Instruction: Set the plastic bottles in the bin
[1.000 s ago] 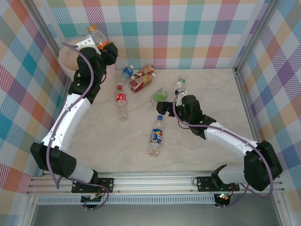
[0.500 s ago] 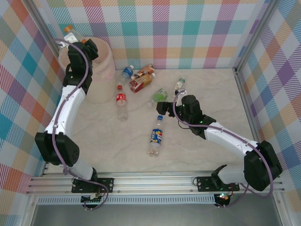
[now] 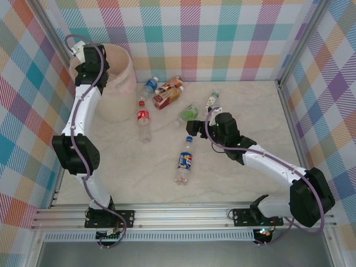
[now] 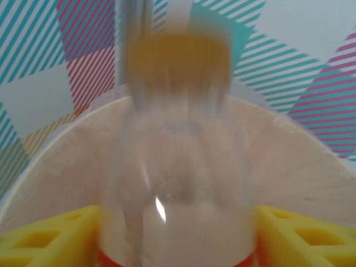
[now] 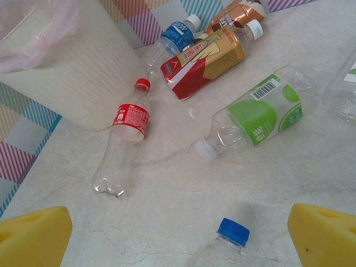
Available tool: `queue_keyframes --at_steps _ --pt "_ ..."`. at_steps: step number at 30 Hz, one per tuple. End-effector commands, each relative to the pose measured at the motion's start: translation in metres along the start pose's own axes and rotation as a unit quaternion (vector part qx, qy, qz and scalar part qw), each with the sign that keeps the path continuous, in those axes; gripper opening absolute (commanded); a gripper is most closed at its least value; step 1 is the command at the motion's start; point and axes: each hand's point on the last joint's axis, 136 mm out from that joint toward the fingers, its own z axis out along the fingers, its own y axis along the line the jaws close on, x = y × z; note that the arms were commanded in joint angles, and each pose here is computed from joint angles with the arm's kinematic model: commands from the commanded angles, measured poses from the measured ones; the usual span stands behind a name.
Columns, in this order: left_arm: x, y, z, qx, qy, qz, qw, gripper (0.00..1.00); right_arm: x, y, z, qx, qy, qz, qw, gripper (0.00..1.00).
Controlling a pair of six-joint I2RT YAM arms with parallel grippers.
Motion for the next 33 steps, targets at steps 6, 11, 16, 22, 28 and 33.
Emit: queue_keyframes --at_steps 6,11,16,22,28,33 --pt "-0.027 0.024 -0.021 -0.045 -0.01 -0.016 0.999 0.89 -0.016 0.007 -0.006 -0.003 -0.021 -0.009 1.0 1.0" --pt "-0.027 0.013 -0.032 -0.001 0.007 -0.023 1.0 0.95 -0.014 0.007 -0.005 -0.002 -0.018 -0.007 1.0 1.0" --pt "-0.026 -0.008 -0.049 0.063 0.02 -0.025 0.998 1.0 -0.012 0.001 -0.004 0.013 -0.019 0.001 1.0 1.0" --pt "-0.018 -0.039 -0.077 0.126 0.03 -0.012 0.991 1.0 -0.004 -0.02 -0.007 0.065 -0.011 0.031 0.997 1.0" --pt "0.001 -0.067 -0.108 0.187 0.049 -0.001 0.981 1.0 0.007 -0.048 -0.016 0.126 -0.019 0.059 0.99 1.0" --pt "0.026 -0.078 -0.131 0.225 0.075 0.003 0.971 1.0 0.03 -0.062 -0.023 0.148 0.016 0.025 0.988 1.0"
